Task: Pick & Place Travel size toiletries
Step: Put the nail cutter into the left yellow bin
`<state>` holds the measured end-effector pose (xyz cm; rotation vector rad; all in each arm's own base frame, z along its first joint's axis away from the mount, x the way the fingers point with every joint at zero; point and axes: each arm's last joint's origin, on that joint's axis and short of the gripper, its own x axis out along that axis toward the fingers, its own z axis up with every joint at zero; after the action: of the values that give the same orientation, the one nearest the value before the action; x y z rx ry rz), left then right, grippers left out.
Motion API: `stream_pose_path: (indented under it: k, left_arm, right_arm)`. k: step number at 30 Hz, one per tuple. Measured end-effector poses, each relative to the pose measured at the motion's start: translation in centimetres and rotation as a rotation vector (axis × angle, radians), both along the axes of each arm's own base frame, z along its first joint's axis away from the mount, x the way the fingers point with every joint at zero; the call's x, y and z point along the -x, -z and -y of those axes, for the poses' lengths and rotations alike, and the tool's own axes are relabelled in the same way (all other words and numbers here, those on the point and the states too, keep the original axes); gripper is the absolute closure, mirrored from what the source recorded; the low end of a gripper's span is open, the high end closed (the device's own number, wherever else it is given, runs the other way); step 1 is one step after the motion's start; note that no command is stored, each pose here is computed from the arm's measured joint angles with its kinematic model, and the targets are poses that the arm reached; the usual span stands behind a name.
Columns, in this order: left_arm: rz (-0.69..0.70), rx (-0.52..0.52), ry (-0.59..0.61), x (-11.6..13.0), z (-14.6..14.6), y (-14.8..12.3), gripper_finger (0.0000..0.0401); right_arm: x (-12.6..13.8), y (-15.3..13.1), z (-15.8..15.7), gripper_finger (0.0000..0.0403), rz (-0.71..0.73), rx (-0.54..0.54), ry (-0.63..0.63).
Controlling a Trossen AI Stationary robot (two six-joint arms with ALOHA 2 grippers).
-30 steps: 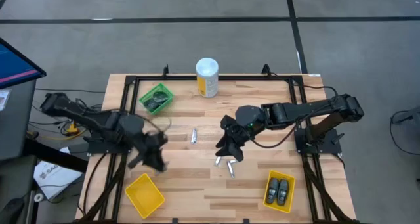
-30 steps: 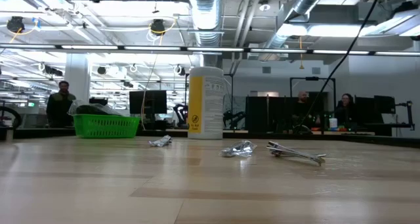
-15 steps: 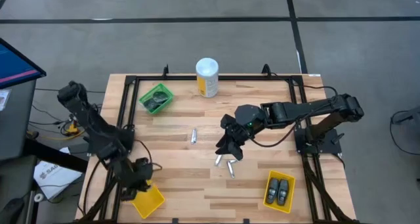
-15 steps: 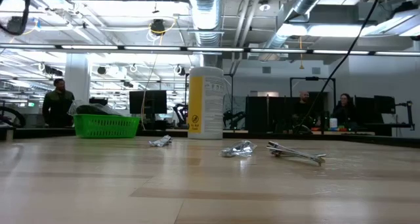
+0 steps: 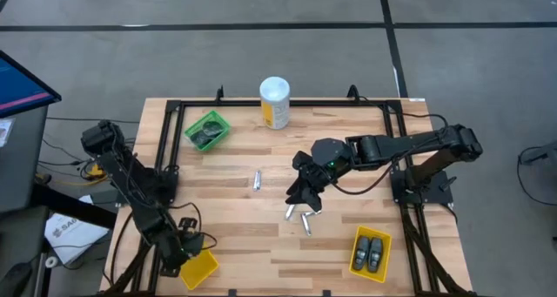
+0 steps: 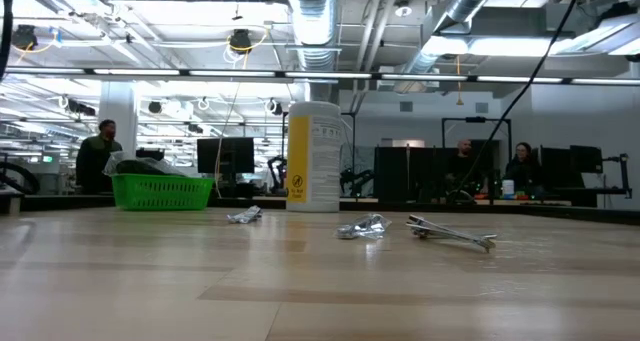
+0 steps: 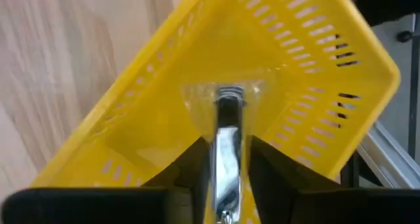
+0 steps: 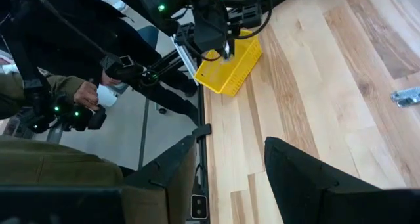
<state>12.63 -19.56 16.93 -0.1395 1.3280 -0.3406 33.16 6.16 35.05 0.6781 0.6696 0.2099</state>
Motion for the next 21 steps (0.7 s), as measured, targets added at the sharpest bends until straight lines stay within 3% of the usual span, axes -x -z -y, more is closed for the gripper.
stream_pose_path:
  k: [10,16,21]
  left_arm:
    - [0.044,0.069,-0.002,0.2,-0.4,-1.5,0.0177]
    - [0.088,0.224,-0.223,-0.4,-2.5,-4.5,0.0134]
    - [0.347,0.306,-0.437,-1.1,-5.5,-7.9,0.0146]
  right_arm:
    - [0.6,1.0,0.2,0.0191,-0.129,0.028,0.069]
    - [1.9,3.5,0.9,0.0173,-0.425,0.043,0.342]
    - [2.6,7.1,0.4,0.0174,-0.633,0.077,0.414]
